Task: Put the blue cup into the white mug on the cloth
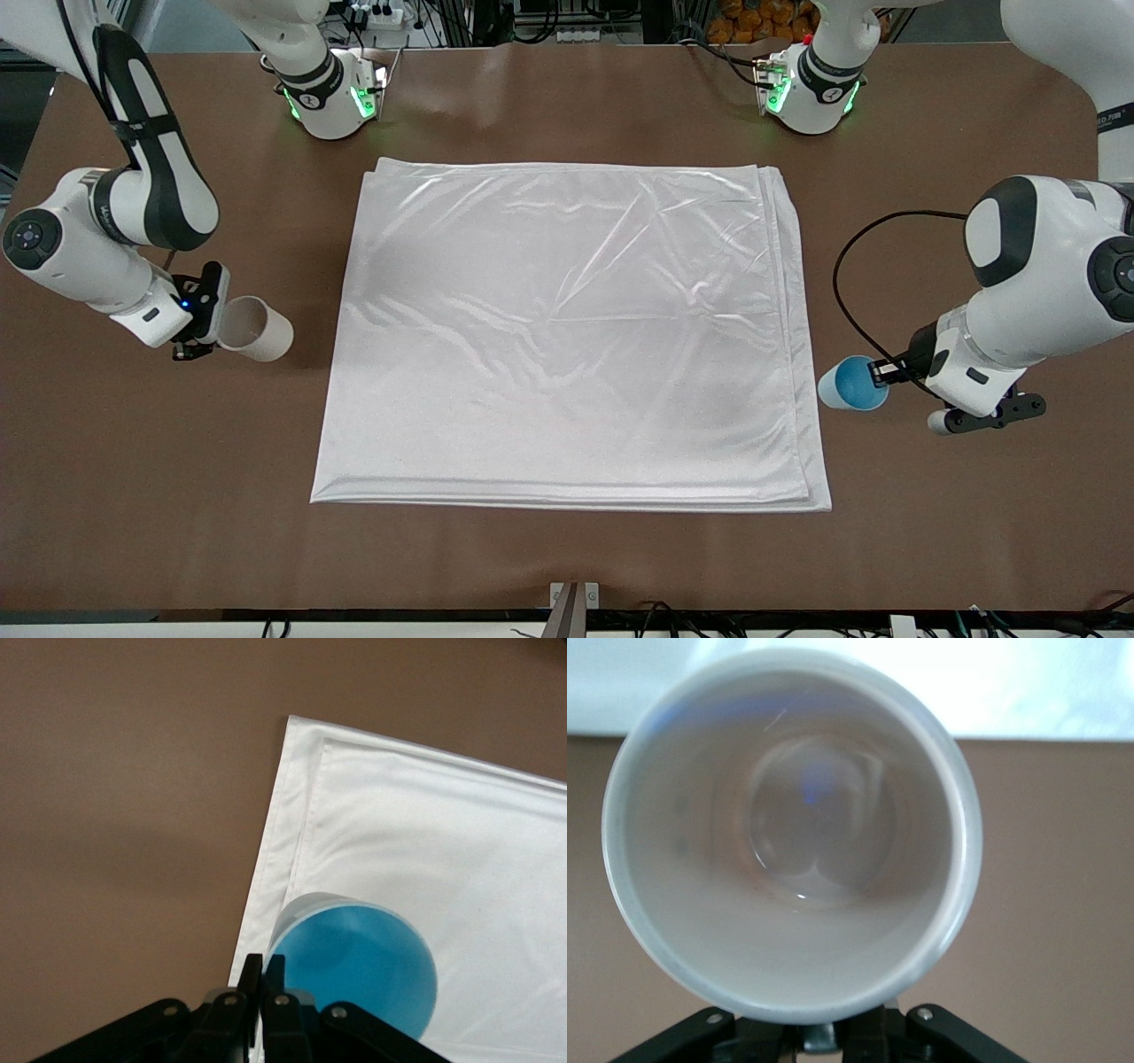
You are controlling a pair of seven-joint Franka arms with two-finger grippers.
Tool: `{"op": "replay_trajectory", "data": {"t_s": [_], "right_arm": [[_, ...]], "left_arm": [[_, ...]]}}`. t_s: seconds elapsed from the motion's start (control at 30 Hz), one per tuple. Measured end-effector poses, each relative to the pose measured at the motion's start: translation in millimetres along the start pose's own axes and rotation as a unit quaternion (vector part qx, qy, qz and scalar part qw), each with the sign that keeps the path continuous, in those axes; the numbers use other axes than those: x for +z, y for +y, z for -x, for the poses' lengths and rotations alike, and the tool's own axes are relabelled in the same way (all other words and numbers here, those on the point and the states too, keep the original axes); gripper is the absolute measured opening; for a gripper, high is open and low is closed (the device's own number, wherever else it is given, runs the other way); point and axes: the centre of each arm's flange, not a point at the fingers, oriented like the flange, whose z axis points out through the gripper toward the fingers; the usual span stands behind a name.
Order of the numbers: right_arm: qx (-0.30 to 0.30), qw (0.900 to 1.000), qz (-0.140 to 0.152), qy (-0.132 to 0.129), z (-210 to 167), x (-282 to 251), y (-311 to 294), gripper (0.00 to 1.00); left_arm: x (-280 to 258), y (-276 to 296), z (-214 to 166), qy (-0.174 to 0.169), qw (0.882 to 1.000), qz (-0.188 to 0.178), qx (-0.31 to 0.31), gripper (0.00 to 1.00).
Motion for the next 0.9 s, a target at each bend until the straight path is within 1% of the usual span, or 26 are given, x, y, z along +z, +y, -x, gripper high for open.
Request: {"op": "replay_trajectory", "data": {"t_s": [0.1, 0.27, 0.57, 0.73, 0.9], "right_arm": [[0.013, 1.0, -0.008, 0.01, -23, -6, 5, 0.19], [0.029, 0.999, -0.022, 0.015, -72, -19, 13, 0.19], [0.057, 0.998, -0.023, 0.016, -173, -31, 12, 0.19], [0.07, 0.997, -0.026, 0.014, -228, -30, -1, 0.19], [0.076, 0.997, -0.027, 0.013, -274, -30, -15, 0.19]], "left_arm": [[0, 1, 0, 0.0, 1.0, 0.0, 0.001, 0.04], [0, 3, 1, 0.0, 1.0, 0.0, 0.001, 0.04], [1, 14, 5, -0.001, 1.0, 0.001, -0.009, 0.04], [2, 22, 8, -0.002, 1.0, 0.001, -0.01, 0.04], [2, 29, 11, -0.002, 1.0, 0.001, -0.014, 0.04]]}}
